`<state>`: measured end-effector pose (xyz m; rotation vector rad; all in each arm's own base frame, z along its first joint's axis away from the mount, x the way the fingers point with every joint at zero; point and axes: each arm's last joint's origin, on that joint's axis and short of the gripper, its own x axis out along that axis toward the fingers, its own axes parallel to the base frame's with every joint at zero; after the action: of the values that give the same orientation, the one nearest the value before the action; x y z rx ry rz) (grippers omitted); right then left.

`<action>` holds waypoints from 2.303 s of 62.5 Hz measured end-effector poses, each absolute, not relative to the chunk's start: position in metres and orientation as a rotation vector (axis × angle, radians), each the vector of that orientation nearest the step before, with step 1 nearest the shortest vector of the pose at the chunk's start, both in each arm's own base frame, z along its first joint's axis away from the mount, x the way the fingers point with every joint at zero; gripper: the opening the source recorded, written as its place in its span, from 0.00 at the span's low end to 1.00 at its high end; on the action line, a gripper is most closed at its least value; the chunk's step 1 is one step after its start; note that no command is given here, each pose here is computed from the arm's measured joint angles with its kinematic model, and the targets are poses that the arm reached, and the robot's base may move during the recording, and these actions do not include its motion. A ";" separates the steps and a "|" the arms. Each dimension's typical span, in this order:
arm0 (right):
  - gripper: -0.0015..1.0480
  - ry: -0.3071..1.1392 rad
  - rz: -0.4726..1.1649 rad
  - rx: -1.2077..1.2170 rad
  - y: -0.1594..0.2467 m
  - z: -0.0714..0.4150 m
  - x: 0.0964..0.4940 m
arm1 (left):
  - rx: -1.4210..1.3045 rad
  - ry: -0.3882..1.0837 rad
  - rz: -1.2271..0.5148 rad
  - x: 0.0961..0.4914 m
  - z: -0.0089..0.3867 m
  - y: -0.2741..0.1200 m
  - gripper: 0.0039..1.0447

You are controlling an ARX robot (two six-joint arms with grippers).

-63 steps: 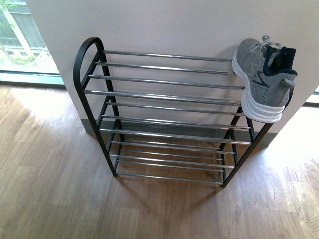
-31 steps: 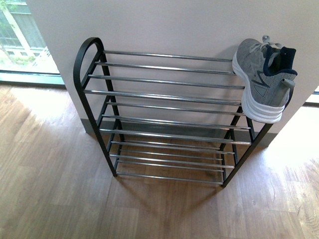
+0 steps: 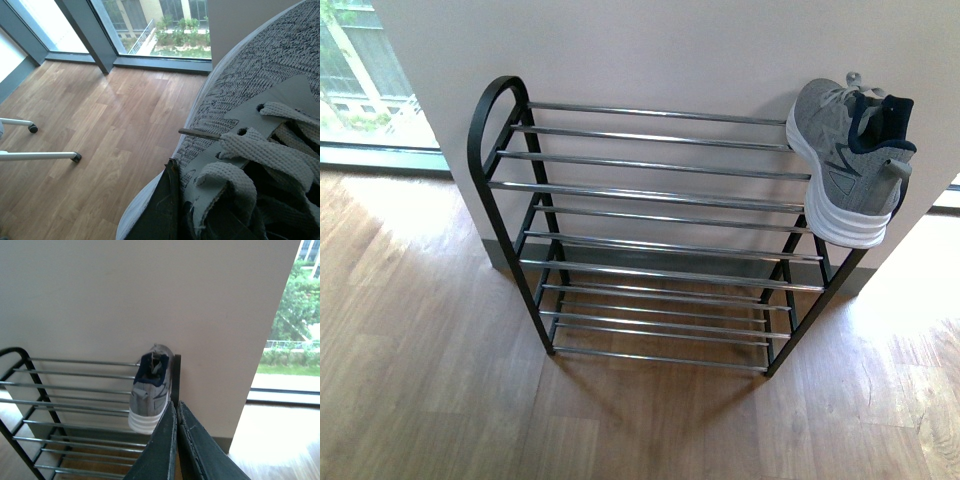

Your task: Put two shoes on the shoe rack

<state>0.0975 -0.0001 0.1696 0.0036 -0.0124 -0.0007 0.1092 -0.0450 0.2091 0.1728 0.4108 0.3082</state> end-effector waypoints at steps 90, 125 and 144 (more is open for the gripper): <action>0.91 -0.016 -0.002 0.003 0.000 0.170 0.097 | -0.433 0.322 0.306 0.181 0.223 -0.066 0.01; 0.91 -0.016 -0.002 0.003 0.000 0.170 0.097 | -0.617 0.766 0.143 0.354 0.167 -0.142 0.01; 0.91 -0.016 -0.003 0.003 0.000 0.170 0.097 | -0.626 0.900 -0.008 0.414 0.143 -0.209 0.01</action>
<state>0.0968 -0.0001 0.1697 0.0029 -0.0158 -0.0026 0.4139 -0.2091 0.1431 -0.6256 0.9004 -0.0075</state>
